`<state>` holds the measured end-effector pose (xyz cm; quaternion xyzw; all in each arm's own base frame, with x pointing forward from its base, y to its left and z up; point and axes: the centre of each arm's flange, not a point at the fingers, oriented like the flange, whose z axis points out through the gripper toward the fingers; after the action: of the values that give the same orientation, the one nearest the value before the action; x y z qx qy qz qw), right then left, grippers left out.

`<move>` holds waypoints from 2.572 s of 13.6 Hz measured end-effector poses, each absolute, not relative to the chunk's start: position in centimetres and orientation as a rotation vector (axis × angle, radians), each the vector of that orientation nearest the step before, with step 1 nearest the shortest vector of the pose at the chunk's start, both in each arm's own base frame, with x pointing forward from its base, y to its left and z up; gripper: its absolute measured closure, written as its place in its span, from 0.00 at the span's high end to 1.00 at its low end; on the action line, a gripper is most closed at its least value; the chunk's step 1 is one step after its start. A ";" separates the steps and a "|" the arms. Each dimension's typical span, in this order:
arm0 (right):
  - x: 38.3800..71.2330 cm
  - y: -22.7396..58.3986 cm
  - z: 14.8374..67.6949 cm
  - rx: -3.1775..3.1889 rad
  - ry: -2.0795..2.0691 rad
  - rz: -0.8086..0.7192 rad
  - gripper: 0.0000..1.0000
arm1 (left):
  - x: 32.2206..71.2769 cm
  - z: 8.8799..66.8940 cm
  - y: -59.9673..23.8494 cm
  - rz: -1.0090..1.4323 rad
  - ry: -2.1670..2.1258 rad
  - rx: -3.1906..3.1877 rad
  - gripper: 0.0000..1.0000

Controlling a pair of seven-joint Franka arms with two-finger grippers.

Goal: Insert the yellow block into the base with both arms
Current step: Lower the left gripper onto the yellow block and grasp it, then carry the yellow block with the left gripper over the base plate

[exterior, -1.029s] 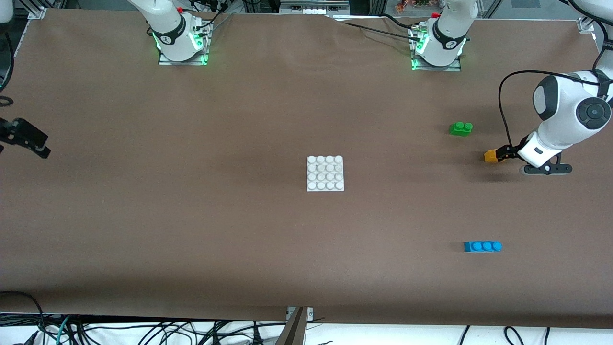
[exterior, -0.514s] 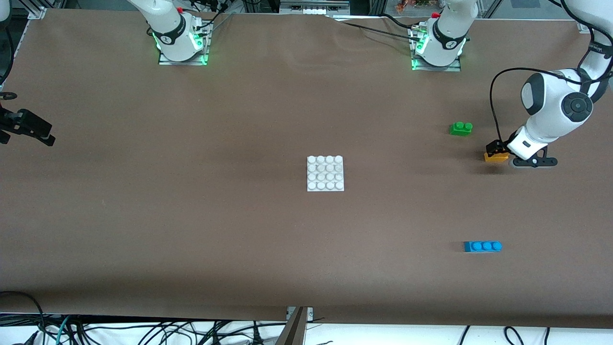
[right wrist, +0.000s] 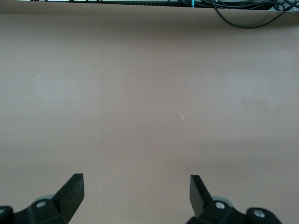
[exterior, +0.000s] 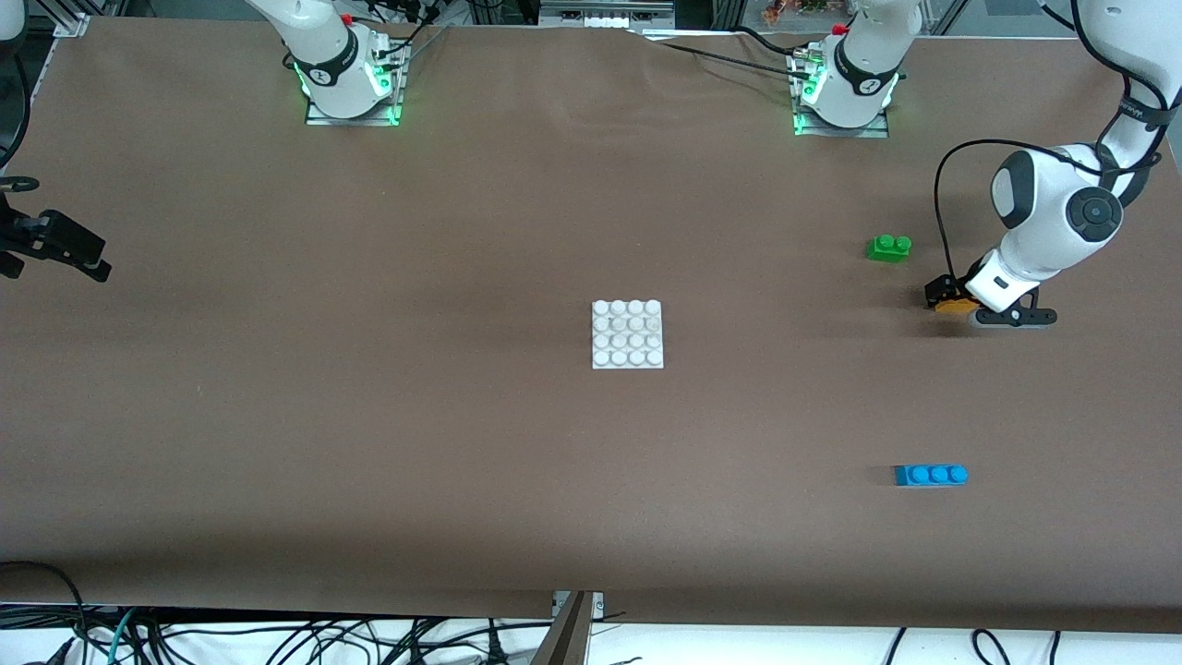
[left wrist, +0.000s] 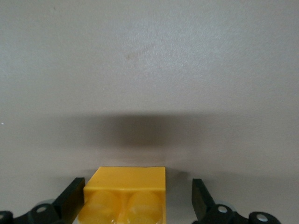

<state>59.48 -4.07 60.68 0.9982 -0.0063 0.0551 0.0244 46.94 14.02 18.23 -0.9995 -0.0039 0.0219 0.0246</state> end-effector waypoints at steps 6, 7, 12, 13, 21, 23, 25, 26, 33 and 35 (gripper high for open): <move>59.7 -3.1 59.9 3.092 0.003 0.132 1.00 | 46.5 18.3 15.7 0.064 0.044 -3.093 0.87; 59.8 -2.7 59.7 3.092 0.013 0.128 1.00 | 46.5 18.3 15.6 0.063 0.047 -3.094 0.72; 59.8 -1.9 59.6 3.093 0.034 0.126 1.00 | 47.2 19.0 14.9 0.045 0.074 -3.092 0.68; 59.8 -1.9 59.6 3.093 0.034 0.126 1.00 | 47.6 19.5 14.2 0.058 0.097 -3.090 0.68; 59.8 -1.9 59.6 3.093 0.034 0.124 1.00 | 55.1 34.8 2.9 0.250 0.192 -3.083 0.68; 59.8 -1.9 59.6 3.093 0.034 0.124 1.00 | 56.4 38.6 -2.3 0.254 0.158 -3.074 0.68; 59.8 -1.9 59.6 3.093 0.035 0.124 1.00 | 56.4 41.0 -8.5 0.242 0.138 -3.068 0.68; 59.8 -1.9 59.6 3.093 0.034 0.124 1.00 | 56.2 41.9 -11.8 0.222 0.149 -3.071 0.68; 59.9 -2.1 59.4 3.092 0.029 0.118 1.00 | 56.7 40.6 -30.7 0.251 0.042 -3.197 0.68; 60.0 -2.2 59.2 3.092 0.028 0.113 1.00 | 57.5 37.3 -33.5 0.309 0.003 -3.192 0.68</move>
<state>60.00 -2.18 59.22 0.9990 0.0089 0.0366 0.0236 57.53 -33.50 37.34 -0.9948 0.0009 0.0962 -0.0327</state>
